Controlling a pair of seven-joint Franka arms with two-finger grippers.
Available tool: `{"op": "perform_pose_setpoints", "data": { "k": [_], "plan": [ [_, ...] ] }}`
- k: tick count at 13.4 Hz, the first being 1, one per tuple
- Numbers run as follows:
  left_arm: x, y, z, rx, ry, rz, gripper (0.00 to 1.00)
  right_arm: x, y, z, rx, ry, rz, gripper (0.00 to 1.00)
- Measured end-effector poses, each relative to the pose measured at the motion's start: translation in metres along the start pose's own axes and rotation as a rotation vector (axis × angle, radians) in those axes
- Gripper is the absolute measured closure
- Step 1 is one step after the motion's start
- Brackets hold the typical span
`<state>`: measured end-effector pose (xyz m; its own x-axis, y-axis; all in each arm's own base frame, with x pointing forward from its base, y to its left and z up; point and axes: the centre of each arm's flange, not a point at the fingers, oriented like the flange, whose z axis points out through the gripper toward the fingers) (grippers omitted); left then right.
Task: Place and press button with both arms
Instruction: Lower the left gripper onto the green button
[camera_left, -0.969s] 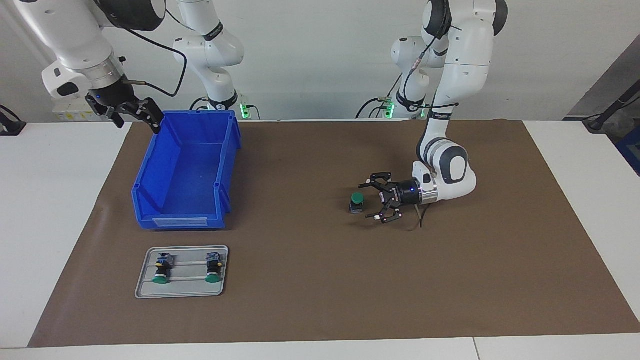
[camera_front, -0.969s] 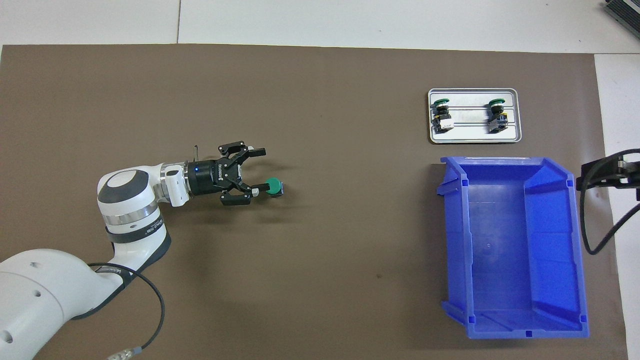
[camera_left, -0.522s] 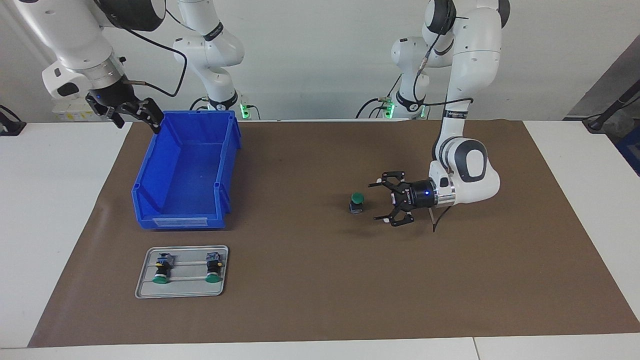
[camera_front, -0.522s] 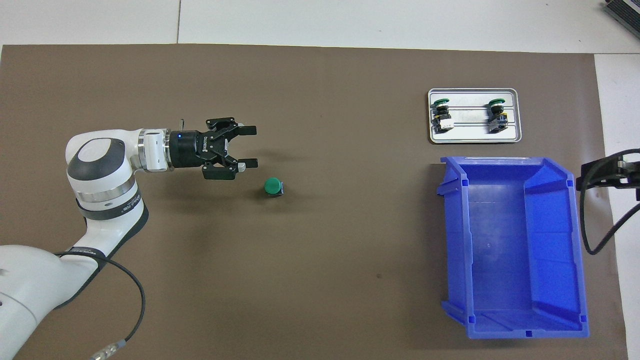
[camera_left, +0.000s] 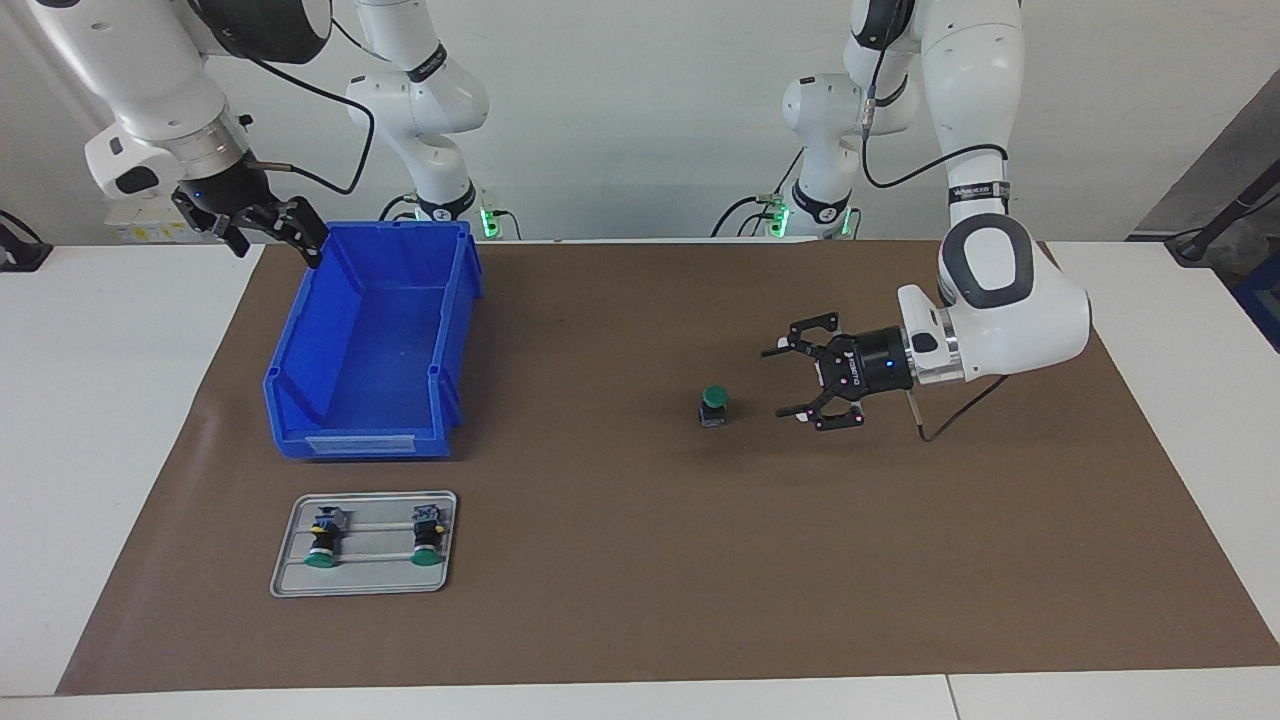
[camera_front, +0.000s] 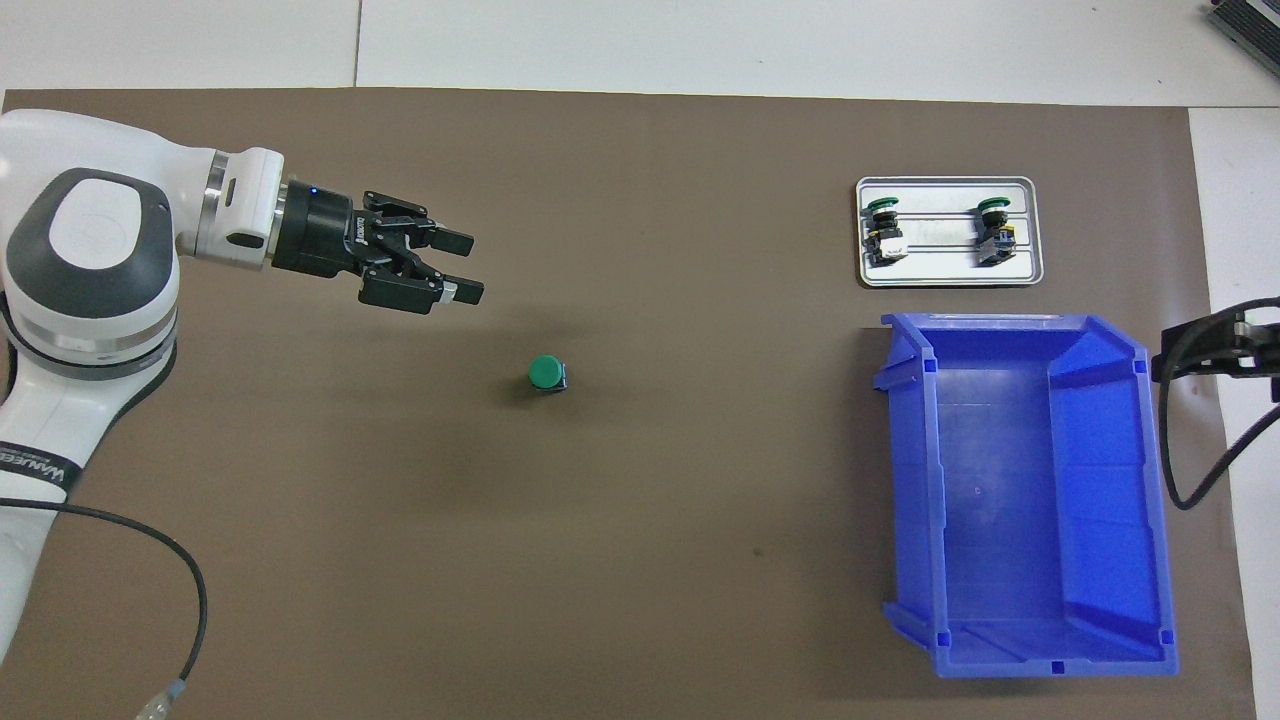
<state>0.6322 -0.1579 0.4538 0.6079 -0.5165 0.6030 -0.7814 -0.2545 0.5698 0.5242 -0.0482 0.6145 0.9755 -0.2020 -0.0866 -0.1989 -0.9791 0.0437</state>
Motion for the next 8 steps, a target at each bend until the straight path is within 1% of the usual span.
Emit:
{"op": "perform_pose_setpoints", "data": {
  "k": [1, 2, 4, 5, 6, 7, 8],
  "plan": [
    [0.007, 0.01, -0.003, 0.035, -0.046, -0.021, 0.2, 0.0, 0.0, 0.0, 0.0, 0.002, 0.0, 0.0],
    [0.013, 0.02, -0.004, 0.074, -0.097, -0.045, 0.2, 0.001, 0.0, -0.001, 0.002, 0.012, 0.0, 0.0],
    [0.022, 0.042, -0.001, 0.148, -0.193, -0.095, 0.23, 0.005, -0.001, -0.004, 0.006, 0.046, 0.0, 0.0],
    [0.026, 0.052, 0.001, 0.188, -0.238, -0.126, 0.27, 0.005, -0.001, -0.005, 0.006, 0.052, 0.0, 0.0],
    [0.029, 0.061, 0.003, 0.227, -0.274, -0.158, 0.28, 0.006, -0.001, -0.005, 0.007, 0.055, -0.001, 0.0],
    [0.032, 0.071, 0.006, 0.27, -0.307, -0.198, 0.33, 0.006, -0.002, -0.005, 0.007, 0.055, -0.002, 0.0],
    [0.035, 0.079, 0.011, 0.324, -0.345, -0.257, 0.33, 0.006, -0.002, -0.005, 0.007, 0.055, -0.003, 0.0]
  ]
}}
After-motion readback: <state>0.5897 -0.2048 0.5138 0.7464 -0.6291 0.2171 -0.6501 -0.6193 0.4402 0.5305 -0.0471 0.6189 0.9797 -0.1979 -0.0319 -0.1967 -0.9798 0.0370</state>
